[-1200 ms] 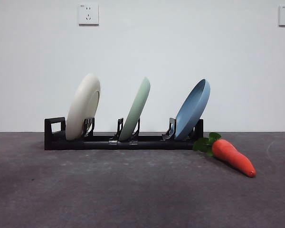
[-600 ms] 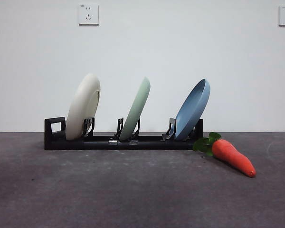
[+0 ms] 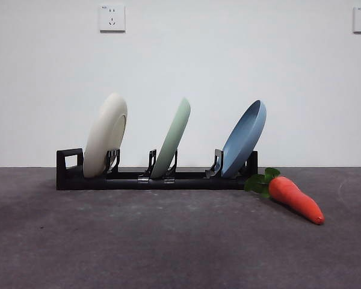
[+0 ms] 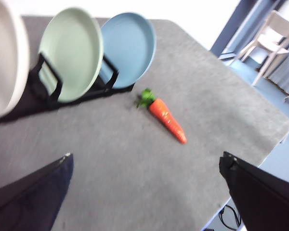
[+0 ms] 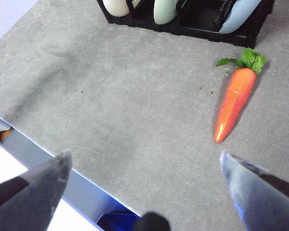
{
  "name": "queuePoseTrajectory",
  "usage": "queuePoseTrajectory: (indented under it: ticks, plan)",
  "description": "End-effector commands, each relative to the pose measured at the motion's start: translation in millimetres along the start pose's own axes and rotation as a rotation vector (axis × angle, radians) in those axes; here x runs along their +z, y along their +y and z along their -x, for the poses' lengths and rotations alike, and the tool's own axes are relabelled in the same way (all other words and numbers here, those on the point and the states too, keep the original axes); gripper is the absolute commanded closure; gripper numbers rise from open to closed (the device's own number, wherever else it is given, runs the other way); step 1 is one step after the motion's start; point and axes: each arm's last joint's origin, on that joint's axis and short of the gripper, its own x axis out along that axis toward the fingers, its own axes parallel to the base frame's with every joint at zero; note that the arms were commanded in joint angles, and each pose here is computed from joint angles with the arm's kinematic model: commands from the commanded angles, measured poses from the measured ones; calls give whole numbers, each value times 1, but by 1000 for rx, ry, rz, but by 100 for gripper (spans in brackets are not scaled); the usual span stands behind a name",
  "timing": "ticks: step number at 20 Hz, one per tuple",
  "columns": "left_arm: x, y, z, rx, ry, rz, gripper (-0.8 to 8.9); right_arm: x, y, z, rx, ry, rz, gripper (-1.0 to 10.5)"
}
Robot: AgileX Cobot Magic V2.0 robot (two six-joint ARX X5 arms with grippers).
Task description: Take the green plate from the plate rack,put the plate on the table,take the carrot from the table,put the carrot in the plate
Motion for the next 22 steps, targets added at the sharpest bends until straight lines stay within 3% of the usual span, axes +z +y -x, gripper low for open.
queuePoseTrajectory:
  ticks: [1,12,22]
  plan:
    - [19,2,-17,-47,-13,-23,270,2,-1,-2,1,3,-3,256]
    - [81,1,-180,19,10,-168,270,7,-10,-15,9,59,-37,256]
    - [74,42,-303,108,12,-172,270,8,-11,-17,9,59,-37,256]
